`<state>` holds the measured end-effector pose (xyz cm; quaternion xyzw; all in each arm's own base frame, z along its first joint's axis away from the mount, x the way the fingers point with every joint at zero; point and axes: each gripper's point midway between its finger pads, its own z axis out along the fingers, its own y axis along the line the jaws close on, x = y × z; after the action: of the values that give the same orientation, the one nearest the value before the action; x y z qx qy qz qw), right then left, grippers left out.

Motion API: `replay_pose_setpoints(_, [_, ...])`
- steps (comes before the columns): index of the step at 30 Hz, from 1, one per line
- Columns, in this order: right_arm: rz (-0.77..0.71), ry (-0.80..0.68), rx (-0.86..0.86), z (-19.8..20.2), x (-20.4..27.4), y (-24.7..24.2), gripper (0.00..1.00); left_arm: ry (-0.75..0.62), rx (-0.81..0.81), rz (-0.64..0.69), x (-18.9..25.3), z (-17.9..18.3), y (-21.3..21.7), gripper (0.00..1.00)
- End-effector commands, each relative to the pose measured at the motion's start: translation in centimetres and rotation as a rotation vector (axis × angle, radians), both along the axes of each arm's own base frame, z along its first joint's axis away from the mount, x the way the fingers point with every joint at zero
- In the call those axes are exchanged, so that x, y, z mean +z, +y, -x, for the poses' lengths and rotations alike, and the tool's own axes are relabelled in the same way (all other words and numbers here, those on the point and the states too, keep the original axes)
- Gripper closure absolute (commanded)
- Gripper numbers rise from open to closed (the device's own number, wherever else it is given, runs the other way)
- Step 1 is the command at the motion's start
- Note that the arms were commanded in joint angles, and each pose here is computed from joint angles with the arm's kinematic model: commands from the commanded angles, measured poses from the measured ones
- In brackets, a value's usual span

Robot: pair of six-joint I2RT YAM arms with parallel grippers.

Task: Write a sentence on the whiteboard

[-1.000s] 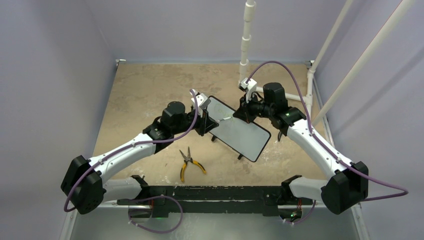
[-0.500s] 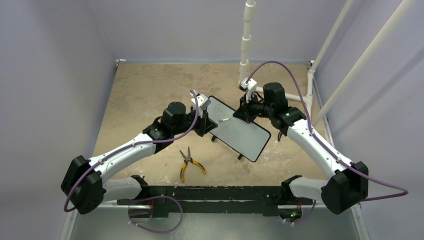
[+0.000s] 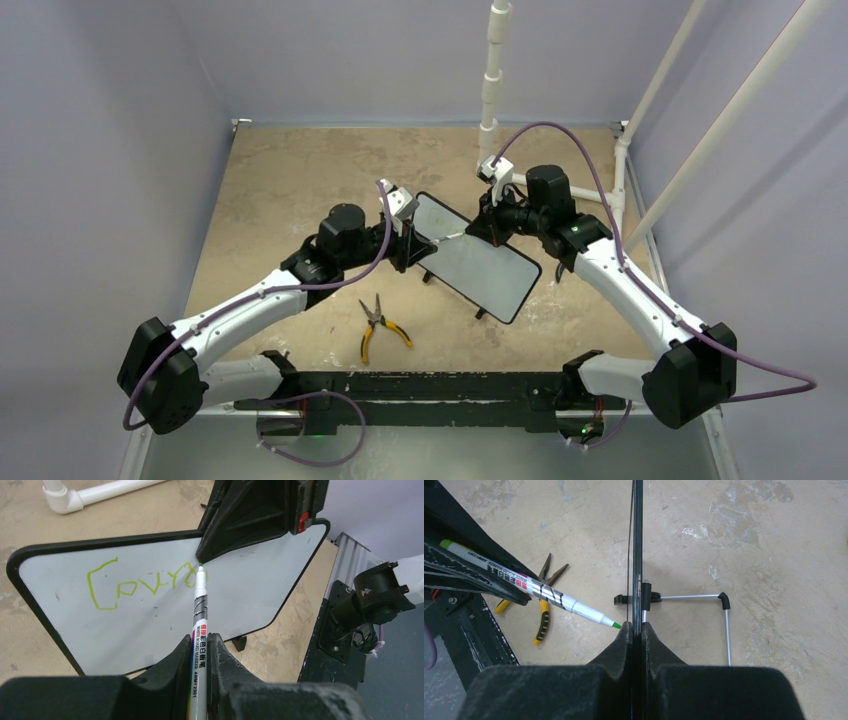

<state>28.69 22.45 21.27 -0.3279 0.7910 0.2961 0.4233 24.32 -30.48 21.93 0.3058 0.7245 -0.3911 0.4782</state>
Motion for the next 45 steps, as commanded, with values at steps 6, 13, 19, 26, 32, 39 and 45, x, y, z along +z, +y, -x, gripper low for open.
replay_pose_setpoints(6, [-0.018, -0.001, 0.031, 0.4, 0.3, 0.6, 1.00, -0.053, -0.097, 0.073, 1.8, 0.8, -1.6, 1.00])
replay_pose_setpoints(13, [-0.018, -0.001, 0.031, 0.4, 0.3, 0.6, 1.00, -0.028, -0.111, 0.066, 1.1, 1.0, -2.1, 1.00])
replay_pose_setpoints(19, [-0.019, -0.003, 0.030, 0.4, 0.4, 0.6, 1.00, -0.025, -0.105, 0.071, 1.2, 0.8, -2.4, 1.00])
replay_pose_setpoints(26, [-0.021, -0.004, 0.033, 0.5, 0.4, 0.6, 1.00, -0.017, -0.100, 0.066, 1.1, 0.6, -2.8, 1.00])
replay_pose_setpoints(32, [-0.021, -0.005, 0.032, 0.5, 0.5, 0.6, 1.00, -0.020, -0.093, 0.069, 1.3, 0.4, -2.9, 1.00])
replay_pose_setpoints(39, [-0.021, -0.005, 0.033, 0.5, 0.5, 0.6, 1.00, -0.021, -0.099, 0.074, 1.6, 0.2, -3.3, 1.00])
replay_pose_setpoints(45, [-0.022, -0.005, 0.034, 0.5, 0.5, 0.6, 1.00, -0.026, -0.087, 0.081, 1.9, 0.0, -3.4, 1.00])
